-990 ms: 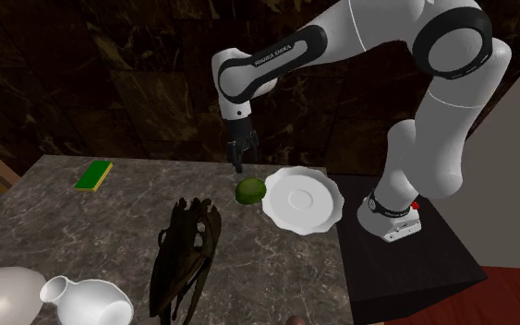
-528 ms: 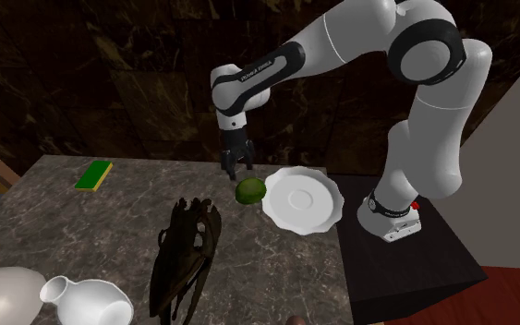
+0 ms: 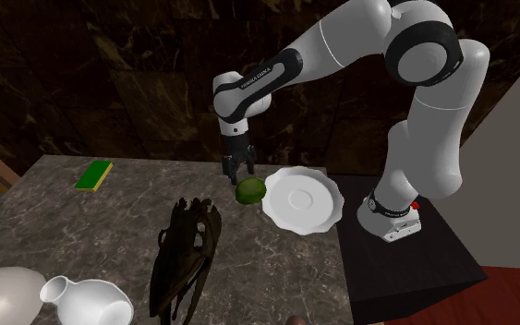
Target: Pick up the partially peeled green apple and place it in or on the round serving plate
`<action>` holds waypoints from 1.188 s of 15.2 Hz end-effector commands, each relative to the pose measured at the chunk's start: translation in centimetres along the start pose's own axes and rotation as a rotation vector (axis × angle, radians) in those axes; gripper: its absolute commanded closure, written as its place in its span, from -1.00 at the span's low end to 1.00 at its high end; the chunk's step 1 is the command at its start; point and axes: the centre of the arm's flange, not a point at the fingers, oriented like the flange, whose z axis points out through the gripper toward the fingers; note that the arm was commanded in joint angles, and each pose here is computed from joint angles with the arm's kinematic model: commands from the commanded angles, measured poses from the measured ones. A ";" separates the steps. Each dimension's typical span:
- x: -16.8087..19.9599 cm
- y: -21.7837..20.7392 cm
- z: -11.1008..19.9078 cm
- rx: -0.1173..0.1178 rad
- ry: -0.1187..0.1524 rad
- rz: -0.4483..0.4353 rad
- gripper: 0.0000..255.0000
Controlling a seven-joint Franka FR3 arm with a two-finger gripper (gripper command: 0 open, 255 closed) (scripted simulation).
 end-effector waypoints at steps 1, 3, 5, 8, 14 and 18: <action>0.0 0.0 0.0 0.000 0.000 0.000 -1.00; 0.0 0.0 0.0 0.000 0.000 0.000 -1.00; 0.0 0.0 0.0 0.000 0.000 0.000 1.00; 0.0 0.0 0.0 0.000 0.000 0.000 1.00; 0.0 0.0 0.0 0.000 0.000 0.000 -1.00; -0.7 11.6 0.6 0.425 0.055 -0.113 -1.00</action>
